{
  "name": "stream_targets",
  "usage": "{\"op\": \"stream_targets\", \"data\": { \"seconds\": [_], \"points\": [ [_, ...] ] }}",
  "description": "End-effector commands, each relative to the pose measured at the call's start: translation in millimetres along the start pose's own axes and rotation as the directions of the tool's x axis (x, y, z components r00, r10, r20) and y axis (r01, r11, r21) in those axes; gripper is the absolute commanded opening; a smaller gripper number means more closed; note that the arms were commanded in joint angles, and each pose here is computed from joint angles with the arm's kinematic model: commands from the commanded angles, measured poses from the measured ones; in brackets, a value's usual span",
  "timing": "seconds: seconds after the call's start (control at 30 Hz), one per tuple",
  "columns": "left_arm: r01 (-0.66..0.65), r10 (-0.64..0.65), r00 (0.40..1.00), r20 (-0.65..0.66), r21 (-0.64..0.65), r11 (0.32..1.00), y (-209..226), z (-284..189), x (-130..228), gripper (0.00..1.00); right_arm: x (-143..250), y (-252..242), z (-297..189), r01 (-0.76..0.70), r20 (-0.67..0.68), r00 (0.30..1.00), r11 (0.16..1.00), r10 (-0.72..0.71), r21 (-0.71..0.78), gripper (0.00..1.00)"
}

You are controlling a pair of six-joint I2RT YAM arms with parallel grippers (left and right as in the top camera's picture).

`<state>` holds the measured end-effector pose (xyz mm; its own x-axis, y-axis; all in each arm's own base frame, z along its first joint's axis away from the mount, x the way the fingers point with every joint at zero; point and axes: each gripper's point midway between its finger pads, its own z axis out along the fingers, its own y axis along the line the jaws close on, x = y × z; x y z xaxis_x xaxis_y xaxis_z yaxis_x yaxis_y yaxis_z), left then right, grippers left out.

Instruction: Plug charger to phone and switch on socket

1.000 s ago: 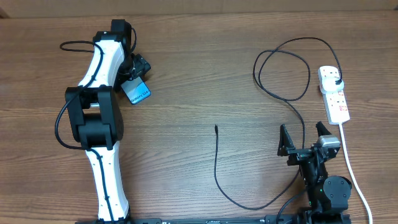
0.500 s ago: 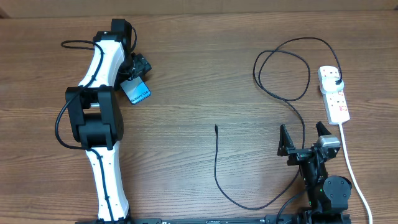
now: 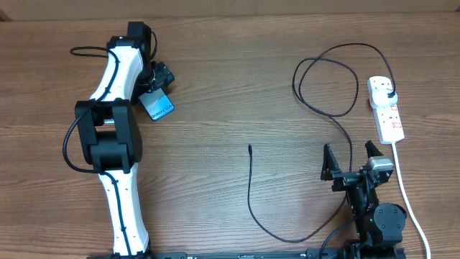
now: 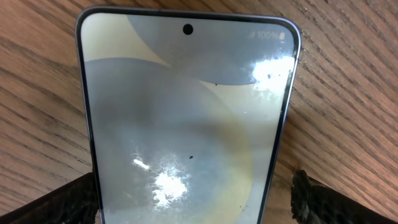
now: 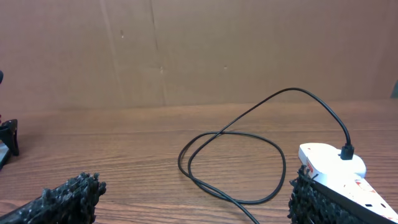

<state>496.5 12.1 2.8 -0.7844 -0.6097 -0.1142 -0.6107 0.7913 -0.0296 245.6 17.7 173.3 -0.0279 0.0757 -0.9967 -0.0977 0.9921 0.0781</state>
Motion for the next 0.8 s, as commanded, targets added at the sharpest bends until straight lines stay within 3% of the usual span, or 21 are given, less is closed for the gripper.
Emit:
{"op": "stream_targets", "data": {
  "seconds": [0.0, 0.77],
  "points": [
    [0.021, -0.02, 0.995, -0.1, 0.013, 1.0, -0.4, 31.1, 17.6, 1.0, 2.2, 1.0, 0.2, 0.004, 0.002, 1.0, 1.0, -0.004, -0.005, 1.0],
    [0.038, -0.039, 0.993, -0.108, -0.019, 0.999, 2.7, 30.6, 23.0, 1.0, 2.2, 1.0, 0.2, 0.004, 0.002, 1.0, 1.0, -0.004, -0.005, 1.0]
  ]
}}
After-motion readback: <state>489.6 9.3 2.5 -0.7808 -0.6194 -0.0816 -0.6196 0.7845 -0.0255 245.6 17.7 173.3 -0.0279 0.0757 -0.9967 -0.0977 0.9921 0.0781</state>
